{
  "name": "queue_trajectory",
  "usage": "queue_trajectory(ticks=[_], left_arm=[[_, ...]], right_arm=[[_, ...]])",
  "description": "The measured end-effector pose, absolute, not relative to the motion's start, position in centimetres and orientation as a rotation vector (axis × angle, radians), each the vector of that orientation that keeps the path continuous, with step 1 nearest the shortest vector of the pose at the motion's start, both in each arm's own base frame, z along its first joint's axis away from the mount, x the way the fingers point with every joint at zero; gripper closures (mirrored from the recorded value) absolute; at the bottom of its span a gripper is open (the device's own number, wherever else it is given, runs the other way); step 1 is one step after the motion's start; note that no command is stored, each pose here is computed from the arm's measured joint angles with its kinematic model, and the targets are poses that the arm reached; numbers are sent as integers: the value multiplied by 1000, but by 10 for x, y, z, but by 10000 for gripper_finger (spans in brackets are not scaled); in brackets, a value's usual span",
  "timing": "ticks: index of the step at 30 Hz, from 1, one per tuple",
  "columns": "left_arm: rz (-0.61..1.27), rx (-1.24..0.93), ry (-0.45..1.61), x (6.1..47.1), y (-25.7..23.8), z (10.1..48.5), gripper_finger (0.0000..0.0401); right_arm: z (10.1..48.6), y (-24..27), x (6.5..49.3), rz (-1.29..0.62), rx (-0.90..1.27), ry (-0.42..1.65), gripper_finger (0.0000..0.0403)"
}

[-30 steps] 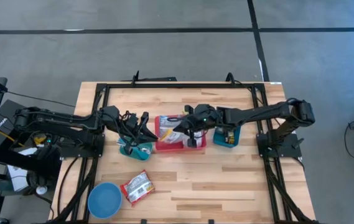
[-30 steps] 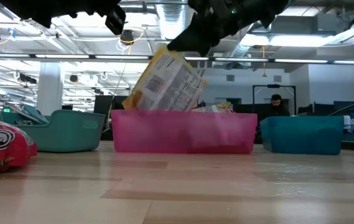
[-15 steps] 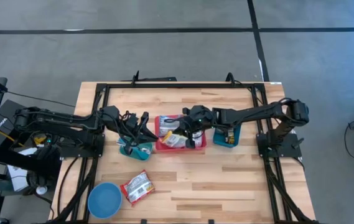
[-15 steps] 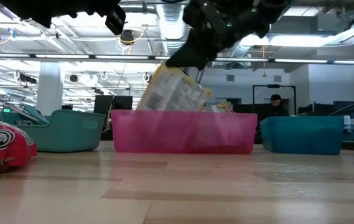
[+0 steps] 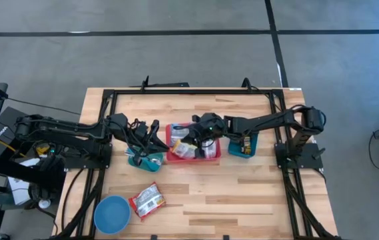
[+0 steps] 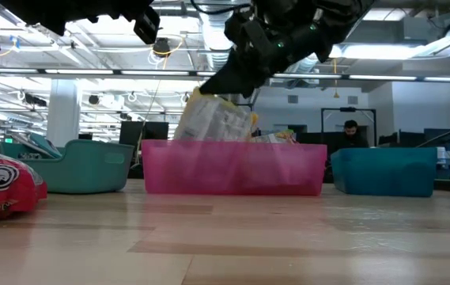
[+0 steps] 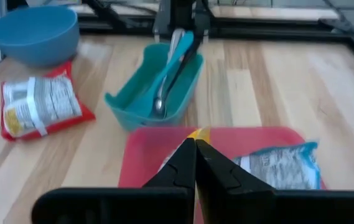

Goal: Pick & Place Food Item
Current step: Put the yellow noodle pack into the red bin

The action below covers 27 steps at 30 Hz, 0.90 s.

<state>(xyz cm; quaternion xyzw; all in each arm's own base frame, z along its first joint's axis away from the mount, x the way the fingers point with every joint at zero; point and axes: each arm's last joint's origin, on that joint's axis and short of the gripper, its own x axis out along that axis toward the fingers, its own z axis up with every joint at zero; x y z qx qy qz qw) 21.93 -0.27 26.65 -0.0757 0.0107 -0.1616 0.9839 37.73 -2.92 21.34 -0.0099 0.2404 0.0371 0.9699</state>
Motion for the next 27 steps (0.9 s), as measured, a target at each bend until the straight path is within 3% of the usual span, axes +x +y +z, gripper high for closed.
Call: queue_trajectory(ticks=[27], left_arm=[[-325, -152, 22, 219, -3, 266, 369]], right_arm=[[216, -52, 376, 59, -1, 452, 394]])
